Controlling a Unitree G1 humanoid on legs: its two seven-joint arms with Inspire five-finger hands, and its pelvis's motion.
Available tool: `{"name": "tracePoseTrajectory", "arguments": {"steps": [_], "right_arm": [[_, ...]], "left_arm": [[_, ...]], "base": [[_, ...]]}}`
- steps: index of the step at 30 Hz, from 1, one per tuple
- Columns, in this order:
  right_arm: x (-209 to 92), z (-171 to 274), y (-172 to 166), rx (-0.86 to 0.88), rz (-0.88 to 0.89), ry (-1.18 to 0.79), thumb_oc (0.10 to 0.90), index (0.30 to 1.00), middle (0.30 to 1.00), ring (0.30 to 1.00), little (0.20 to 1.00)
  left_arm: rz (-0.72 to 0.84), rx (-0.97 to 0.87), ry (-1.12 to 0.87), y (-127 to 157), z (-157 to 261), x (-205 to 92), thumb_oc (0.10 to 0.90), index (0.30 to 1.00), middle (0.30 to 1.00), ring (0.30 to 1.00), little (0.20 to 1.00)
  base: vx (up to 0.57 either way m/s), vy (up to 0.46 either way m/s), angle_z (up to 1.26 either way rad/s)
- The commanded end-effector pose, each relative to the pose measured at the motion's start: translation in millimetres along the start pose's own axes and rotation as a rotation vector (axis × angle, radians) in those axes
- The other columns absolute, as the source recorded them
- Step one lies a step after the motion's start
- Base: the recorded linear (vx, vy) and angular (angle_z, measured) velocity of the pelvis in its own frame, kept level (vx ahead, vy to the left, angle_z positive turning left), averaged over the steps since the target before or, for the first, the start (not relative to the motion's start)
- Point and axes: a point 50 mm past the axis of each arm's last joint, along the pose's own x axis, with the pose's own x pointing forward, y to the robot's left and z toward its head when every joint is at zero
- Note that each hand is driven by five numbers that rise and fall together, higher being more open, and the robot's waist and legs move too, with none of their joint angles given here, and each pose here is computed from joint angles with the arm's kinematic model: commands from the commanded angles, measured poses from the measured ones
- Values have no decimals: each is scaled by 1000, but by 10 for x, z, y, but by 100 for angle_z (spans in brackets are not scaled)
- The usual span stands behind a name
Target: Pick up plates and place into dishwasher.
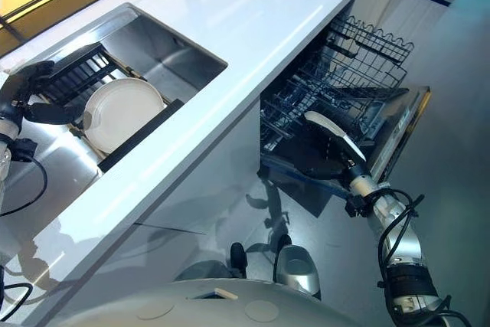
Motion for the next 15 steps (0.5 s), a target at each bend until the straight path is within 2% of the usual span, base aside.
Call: {"name": "tracePoseTrajectory", "arguments": {"steps": [1, 6, 15], "right_arm": [[59, 454, -51, -125, 23, -201, 800, 900, 900, 900, 900], [29, 362, -10, -141, 30, -158, 800, 900, 900, 900, 900], [-11, 260, -43, -154, -4, -121, 800, 900, 900, 900, 900]], "left_arm": [[119, -52, -137, 370, 390, 85, 800, 900, 900, 900, 900], [81, -133, -135, 332, 362, 95, 800, 900, 900, 900, 900], [-61, -202, -111, 77, 355, 151, 800, 900, 900, 900, 900]], "base": [[61, 102, -5], [78, 125, -10], [22, 85, -10]]}}
